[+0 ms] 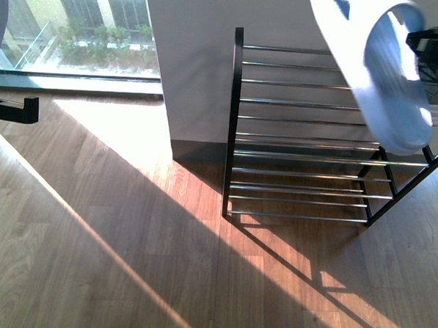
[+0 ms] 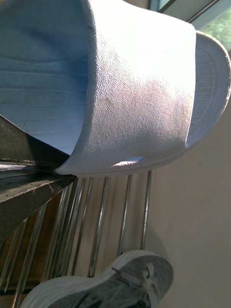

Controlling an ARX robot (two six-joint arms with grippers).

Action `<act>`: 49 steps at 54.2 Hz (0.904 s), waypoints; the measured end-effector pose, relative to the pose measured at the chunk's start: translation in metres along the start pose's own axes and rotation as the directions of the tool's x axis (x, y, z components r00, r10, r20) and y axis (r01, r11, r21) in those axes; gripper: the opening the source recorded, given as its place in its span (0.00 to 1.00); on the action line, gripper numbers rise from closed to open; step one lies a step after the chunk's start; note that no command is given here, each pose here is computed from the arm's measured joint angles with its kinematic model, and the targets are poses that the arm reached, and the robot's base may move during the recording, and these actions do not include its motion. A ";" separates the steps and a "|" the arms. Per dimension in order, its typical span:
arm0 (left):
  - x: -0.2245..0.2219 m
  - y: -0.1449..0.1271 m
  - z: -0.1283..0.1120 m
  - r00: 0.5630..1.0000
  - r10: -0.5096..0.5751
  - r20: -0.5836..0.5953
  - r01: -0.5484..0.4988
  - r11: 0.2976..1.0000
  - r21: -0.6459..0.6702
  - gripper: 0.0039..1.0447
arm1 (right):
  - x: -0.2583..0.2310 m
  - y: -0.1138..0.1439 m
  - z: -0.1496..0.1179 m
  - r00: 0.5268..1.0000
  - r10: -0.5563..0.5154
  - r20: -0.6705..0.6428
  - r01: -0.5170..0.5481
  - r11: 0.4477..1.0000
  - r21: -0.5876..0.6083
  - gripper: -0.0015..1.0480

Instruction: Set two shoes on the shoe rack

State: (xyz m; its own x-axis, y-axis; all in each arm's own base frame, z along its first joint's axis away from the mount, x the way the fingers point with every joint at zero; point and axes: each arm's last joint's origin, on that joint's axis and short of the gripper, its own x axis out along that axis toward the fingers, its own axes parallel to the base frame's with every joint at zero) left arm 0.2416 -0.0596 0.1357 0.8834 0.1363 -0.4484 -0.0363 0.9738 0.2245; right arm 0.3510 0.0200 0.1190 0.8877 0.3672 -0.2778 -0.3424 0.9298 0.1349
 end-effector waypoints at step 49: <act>0.000 0.000 0.000 1.000 -0.005 0.000 0.005 1.000 0.001 0.02 | 0.216 -0.086 -0.031 0.849 -0.484 -0.213 0.443 0.871 -0.212 0.02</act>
State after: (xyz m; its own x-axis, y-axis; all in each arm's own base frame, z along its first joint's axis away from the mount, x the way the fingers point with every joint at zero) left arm 0.2415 -0.0599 0.1356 0.8838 0.1315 -0.4491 -0.0318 0.9744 0.2228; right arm 0.5627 0.0197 0.0182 0.8534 -0.1327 -0.5041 0.0296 0.9778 -0.2074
